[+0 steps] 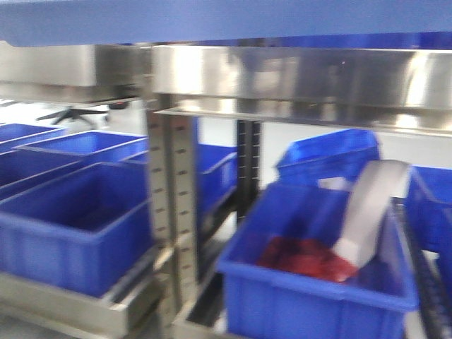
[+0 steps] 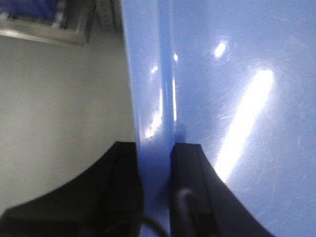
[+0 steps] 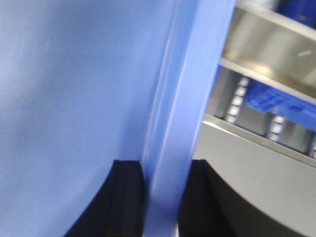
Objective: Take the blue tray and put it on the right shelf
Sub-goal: 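Align the held tray above the upper shelf level with both grippers, then lower the tray onto the shelf rollers and open both grippers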
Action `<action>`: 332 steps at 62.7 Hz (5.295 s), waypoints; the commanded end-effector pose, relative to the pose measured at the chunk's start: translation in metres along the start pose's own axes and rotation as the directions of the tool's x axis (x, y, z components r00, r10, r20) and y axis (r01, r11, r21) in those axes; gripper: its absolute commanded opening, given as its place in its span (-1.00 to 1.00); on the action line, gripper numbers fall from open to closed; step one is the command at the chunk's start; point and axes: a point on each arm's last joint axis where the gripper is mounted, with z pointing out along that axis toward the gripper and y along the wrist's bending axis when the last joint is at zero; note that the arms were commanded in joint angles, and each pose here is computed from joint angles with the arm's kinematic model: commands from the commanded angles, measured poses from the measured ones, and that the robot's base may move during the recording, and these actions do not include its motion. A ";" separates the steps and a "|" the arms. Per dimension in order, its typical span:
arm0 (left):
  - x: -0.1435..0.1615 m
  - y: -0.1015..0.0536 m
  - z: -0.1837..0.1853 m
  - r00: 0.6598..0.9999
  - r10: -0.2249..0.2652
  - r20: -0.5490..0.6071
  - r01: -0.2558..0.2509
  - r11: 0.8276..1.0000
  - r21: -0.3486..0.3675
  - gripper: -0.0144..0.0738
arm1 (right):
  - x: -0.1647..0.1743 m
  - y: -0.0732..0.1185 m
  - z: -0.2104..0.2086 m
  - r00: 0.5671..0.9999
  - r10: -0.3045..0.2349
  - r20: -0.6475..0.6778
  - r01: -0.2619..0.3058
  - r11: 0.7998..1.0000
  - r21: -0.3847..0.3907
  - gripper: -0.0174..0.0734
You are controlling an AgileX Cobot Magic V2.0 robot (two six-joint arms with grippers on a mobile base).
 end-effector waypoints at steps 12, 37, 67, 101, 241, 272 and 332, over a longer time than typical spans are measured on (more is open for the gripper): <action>0.009 -0.004 -0.020 0.999 0.033 -0.028 -0.032 0.999 0.031 -0.78 | -0.008 0.002 -0.018 0.991 -0.022 0.130 0.029 0.998 -0.059 -0.49; 0.009 -0.004 -0.020 0.999 0.033 -0.028 -0.032 0.999 0.031 -0.78 | -0.008 0.002 -0.018 0.991 -0.022 0.130 0.029 0.998 -0.059 -0.49; 0.009 -0.004 -0.020 0.999 0.033 -0.028 -0.032 0.999 0.031 -0.78 | -0.008 0.002 -0.018 0.991 -0.022 0.130 0.029 0.998 -0.059 -0.49; 0.009 -0.004 -0.020 0.999 0.032 -0.029 -0.031 0.999 0.033 -0.78 | -0.008 0.002 -0.018 0.991 -0.022 0.130 0.029 0.998 -0.059 -0.49; -0.054 0.032 0.066 0.994 -0.009 -0.109 0.007 1.000 -0.019 -0.57 | -0.054 0.024 0.091 0.995 -0.009 -0.095 0.009 1.000 0.002 -0.19; -0.055 0.033 0.062 0.997 0.011 -0.079 -0.013 1.000 -0.024 0.57 | -0.056 0.017 0.081 0.998 -0.017 -0.055 0.020 0.998 0.061 0.77; 0.150 0.050 -0.081 0.778 0.037 0.627 -0.140 0.983 0.116 -0.78 | 0.103 -0.039 -0.047 0.796 -0.108 0.595 0.250 0.955 -0.160 -0.49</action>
